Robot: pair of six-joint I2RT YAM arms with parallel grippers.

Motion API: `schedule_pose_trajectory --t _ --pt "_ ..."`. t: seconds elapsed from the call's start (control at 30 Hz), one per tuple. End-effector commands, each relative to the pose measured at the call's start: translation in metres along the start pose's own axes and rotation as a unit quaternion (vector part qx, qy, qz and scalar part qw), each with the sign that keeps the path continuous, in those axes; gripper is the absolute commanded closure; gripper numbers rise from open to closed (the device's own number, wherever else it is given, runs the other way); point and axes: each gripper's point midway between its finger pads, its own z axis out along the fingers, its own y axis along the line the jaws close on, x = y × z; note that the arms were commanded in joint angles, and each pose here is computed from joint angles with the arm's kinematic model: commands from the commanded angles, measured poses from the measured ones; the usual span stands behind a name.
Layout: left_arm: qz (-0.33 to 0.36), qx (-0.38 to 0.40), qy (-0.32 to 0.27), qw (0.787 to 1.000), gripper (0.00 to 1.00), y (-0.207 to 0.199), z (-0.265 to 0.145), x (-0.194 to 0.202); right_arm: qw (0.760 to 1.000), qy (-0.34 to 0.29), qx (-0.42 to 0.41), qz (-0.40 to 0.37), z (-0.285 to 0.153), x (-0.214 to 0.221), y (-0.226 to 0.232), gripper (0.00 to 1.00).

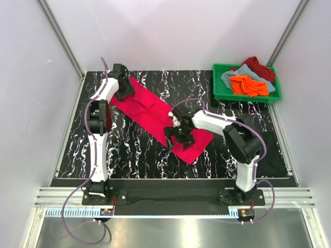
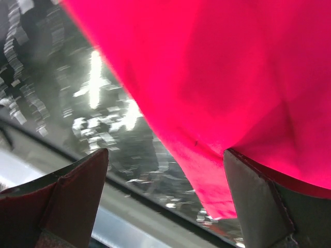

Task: Fold and stack the t-shirts
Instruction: Fold the tshirt

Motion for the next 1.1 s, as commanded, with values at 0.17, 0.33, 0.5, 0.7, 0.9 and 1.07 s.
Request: schedule_pose_trajectory --t 0.17,0.33,0.5,0.7,0.9,1.07 --pt "0.060 0.178 -0.044 0.981 0.34 -0.084 0.034 -0.026 0.995 0.031 -0.097 0.014 0.034 0.011 0.090 0.00" --pt "0.063 0.277 -0.064 0.957 0.37 -0.126 0.034 -0.033 0.989 0.027 -0.143 -0.002 0.053 -0.002 0.133 0.00" --pt "0.064 0.335 -0.078 0.937 0.36 -0.158 0.028 -0.032 0.983 0.032 -0.180 -0.023 0.066 -0.005 0.174 0.00" --pt "0.111 0.373 -0.112 0.914 0.34 -0.190 -0.009 -0.040 0.973 0.025 -0.221 -0.057 0.043 0.001 0.196 0.00" --pt "0.140 0.370 -0.155 0.905 0.27 -0.186 -0.100 -0.063 0.958 -0.022 -0.256 -0.127 -0.041 0.003 0.209 0.00" --pt "0.143 0.343 -0.165 0.914 0.24 -0.170 -0.137 -0.051 0.974 -0.048 -0.203 -0.090 -0.081 -0.003 0.158 0.00"
